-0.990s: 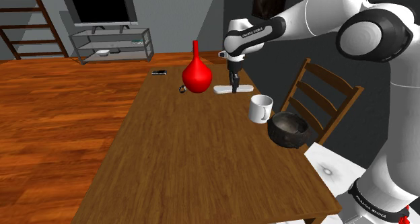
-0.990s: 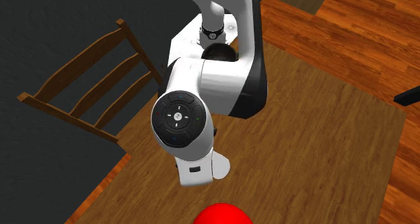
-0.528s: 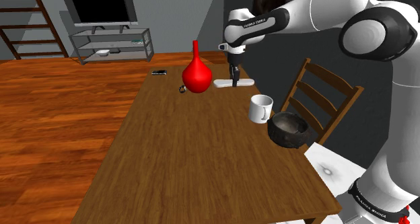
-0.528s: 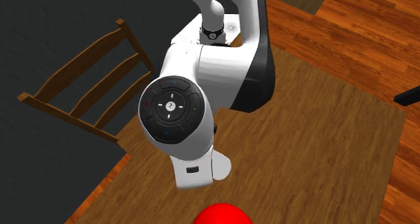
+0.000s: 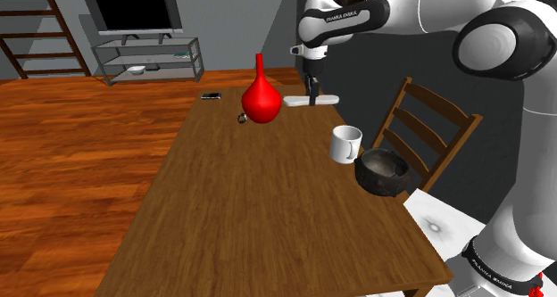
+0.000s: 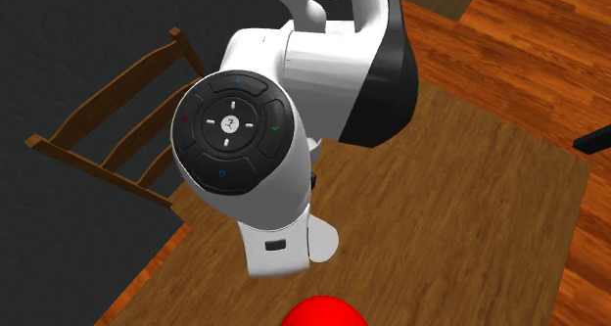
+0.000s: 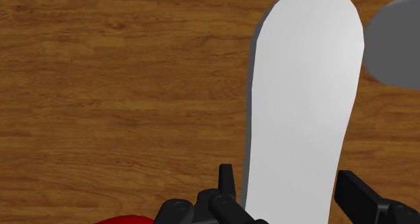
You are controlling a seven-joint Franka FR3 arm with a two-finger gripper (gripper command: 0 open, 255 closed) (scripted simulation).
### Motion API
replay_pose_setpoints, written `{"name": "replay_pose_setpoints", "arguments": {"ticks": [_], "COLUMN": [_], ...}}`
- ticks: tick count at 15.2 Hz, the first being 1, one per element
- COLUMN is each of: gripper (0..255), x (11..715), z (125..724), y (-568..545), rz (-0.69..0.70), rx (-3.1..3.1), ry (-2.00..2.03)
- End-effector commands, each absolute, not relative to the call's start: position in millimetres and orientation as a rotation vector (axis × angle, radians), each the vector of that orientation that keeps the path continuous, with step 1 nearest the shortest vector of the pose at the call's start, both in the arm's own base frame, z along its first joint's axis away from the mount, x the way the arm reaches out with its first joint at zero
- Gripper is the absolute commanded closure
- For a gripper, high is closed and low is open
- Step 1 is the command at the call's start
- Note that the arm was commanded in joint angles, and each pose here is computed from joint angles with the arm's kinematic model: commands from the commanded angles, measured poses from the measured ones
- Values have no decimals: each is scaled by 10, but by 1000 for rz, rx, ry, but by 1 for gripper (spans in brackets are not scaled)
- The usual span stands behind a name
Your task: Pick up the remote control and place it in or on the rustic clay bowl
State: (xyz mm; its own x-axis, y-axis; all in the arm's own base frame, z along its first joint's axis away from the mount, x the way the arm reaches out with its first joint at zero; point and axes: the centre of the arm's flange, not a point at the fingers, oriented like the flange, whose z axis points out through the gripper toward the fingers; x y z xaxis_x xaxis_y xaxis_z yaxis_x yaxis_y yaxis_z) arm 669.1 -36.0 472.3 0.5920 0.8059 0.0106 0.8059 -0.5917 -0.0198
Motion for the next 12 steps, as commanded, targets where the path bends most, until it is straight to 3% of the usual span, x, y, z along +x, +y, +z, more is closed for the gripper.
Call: {"name": "replay_pose_setpoints", "arguments": {"ticks": [1, 5, 12], "gripper": [255, 255, 255], "x": [6686, 6685, 5777], "z": [4835, 5012, 5026], "y": [-351, -351, -189], "rz": [-1, -1, -1], "rx": [-2783, -2783, -2783], "ry": [-1409, -1409, -1409]}}
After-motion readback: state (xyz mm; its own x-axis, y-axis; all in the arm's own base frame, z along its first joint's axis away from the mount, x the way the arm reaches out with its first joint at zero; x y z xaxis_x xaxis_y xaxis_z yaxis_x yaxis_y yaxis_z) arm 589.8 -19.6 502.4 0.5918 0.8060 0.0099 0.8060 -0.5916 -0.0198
